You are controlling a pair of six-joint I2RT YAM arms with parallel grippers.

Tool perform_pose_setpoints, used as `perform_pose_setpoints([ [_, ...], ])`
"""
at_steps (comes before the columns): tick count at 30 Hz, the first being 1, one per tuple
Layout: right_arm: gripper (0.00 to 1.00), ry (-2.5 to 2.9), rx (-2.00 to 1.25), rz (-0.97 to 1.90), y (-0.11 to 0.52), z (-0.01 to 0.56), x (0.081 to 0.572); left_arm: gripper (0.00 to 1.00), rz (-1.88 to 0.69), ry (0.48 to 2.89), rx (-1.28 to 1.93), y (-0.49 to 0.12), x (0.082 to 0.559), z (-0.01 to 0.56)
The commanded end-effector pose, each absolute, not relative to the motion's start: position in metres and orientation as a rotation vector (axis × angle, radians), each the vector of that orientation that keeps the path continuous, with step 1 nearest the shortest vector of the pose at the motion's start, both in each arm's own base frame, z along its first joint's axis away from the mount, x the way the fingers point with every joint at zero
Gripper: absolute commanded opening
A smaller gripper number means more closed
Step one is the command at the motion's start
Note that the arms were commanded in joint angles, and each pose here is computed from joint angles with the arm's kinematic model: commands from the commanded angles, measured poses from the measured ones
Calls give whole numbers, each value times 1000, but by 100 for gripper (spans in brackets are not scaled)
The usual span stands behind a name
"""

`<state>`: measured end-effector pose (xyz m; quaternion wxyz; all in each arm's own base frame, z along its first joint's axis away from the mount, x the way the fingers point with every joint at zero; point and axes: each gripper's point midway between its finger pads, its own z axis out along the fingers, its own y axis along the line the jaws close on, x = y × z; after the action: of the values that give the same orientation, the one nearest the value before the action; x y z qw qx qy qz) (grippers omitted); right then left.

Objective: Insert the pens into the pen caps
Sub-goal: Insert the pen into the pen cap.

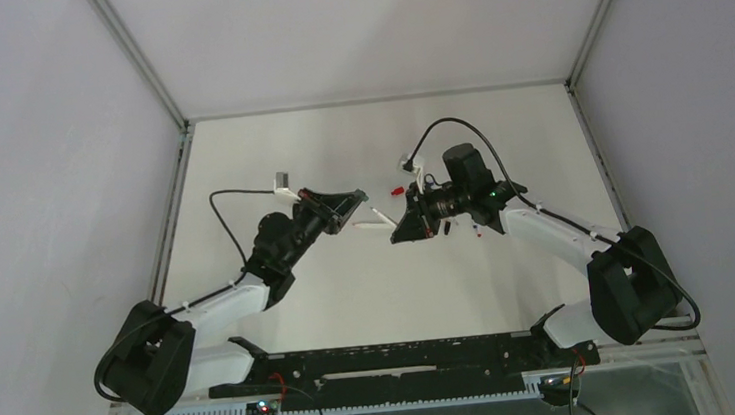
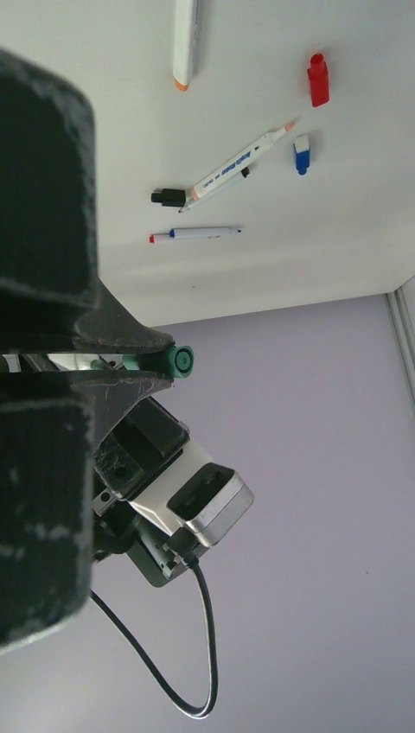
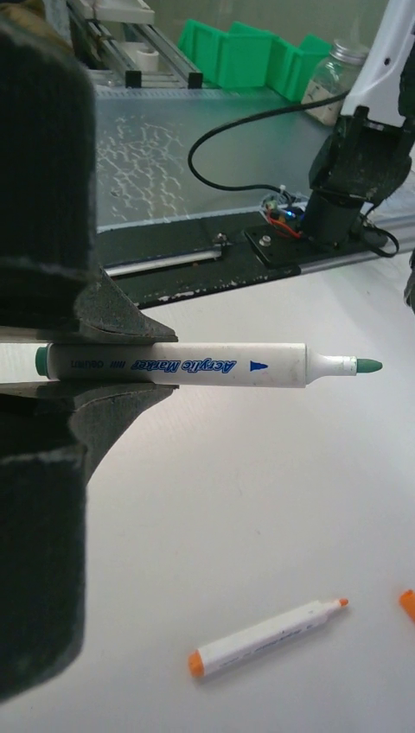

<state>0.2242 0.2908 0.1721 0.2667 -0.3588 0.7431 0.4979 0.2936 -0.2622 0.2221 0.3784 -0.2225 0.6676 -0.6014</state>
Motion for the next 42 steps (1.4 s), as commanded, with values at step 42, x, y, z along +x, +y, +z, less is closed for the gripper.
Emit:
perform_pose_setpoints([
  [42,0,2013,-831,1450,290,189,233,0,-1662,1701,-302,-300,273,245],
])
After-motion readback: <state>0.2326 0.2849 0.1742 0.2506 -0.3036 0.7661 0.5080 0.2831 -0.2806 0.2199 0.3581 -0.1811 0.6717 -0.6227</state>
